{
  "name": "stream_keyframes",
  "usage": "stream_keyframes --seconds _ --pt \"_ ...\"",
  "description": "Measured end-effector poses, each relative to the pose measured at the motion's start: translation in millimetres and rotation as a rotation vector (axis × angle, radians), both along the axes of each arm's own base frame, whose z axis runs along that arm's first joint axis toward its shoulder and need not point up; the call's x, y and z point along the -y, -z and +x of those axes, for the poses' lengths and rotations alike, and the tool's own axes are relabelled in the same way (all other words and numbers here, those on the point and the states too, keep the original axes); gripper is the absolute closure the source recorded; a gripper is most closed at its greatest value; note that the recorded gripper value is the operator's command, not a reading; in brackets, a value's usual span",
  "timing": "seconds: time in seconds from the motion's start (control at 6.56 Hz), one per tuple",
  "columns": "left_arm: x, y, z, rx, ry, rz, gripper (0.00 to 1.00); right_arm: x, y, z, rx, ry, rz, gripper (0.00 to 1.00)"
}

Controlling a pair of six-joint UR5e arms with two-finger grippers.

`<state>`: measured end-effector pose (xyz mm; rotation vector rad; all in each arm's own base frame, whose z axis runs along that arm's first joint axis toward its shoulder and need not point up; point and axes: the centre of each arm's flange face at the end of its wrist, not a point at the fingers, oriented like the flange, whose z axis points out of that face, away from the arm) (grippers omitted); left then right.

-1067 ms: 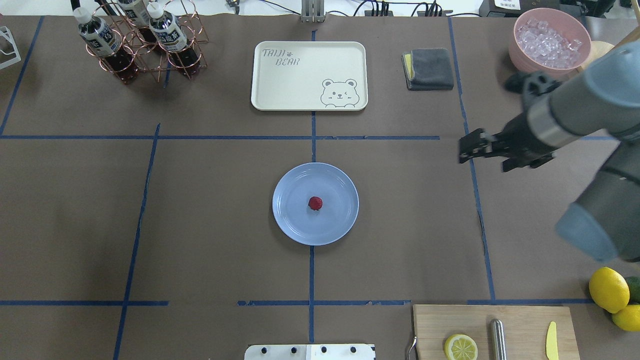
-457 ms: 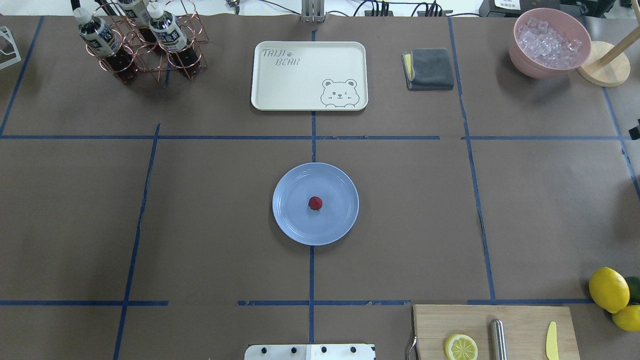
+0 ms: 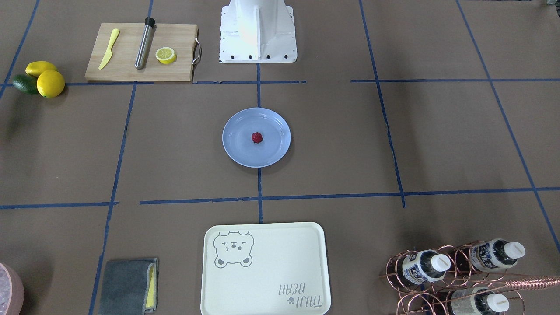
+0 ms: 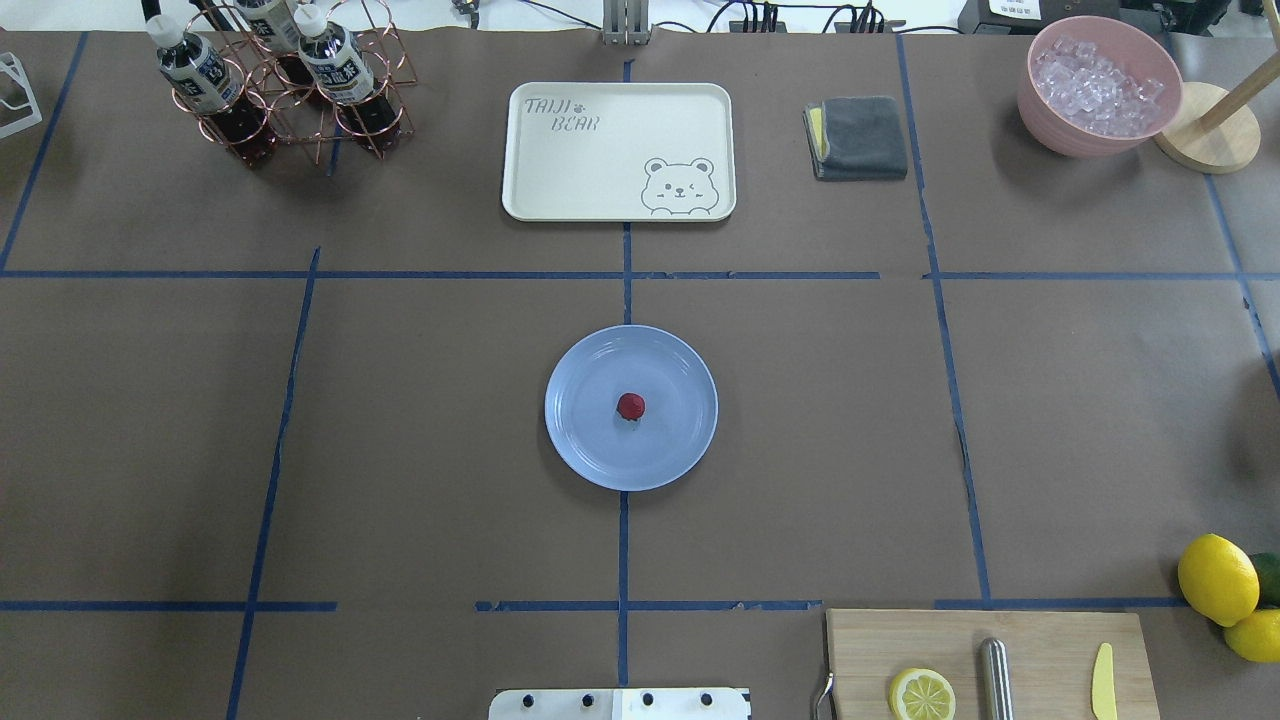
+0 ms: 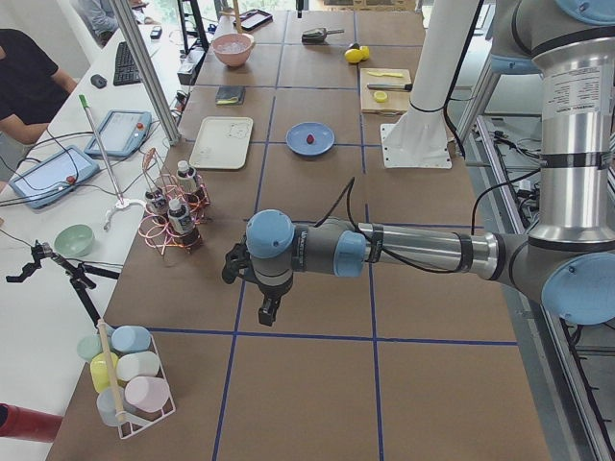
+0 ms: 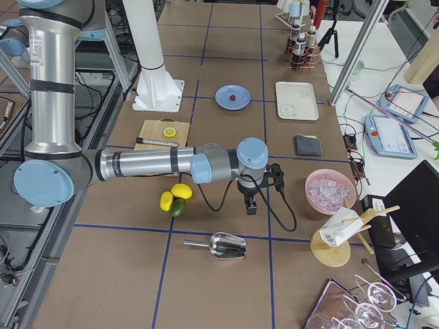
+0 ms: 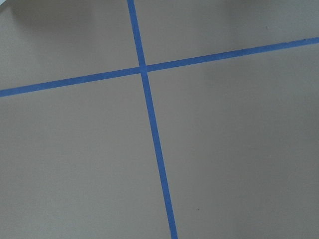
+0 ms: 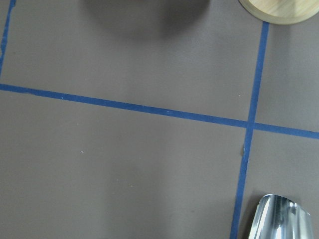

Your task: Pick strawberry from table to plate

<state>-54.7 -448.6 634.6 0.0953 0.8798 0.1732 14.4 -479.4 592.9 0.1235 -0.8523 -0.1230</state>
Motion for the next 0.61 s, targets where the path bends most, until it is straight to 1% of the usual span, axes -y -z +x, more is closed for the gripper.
stream_keyframes --seconds 0.15,0.46,0.61 --pt "2.0 1.4 0.1 -0.001 0.001 0.03 0.0 0.5 0.3 0.3 0.003 0.001 0.0 0.0" --pt "9.9 -4.2 0.1 -0.002 0.003 0.136 0.0 2.3 1.9 0.4 0.004 0.0 0.002 0.0" --pt "11.8 -6.5 -0.4 0.001 0.003 0.157 0.0 2.7 3.4 0.4 0.004 -0.001 0.005 0.0"
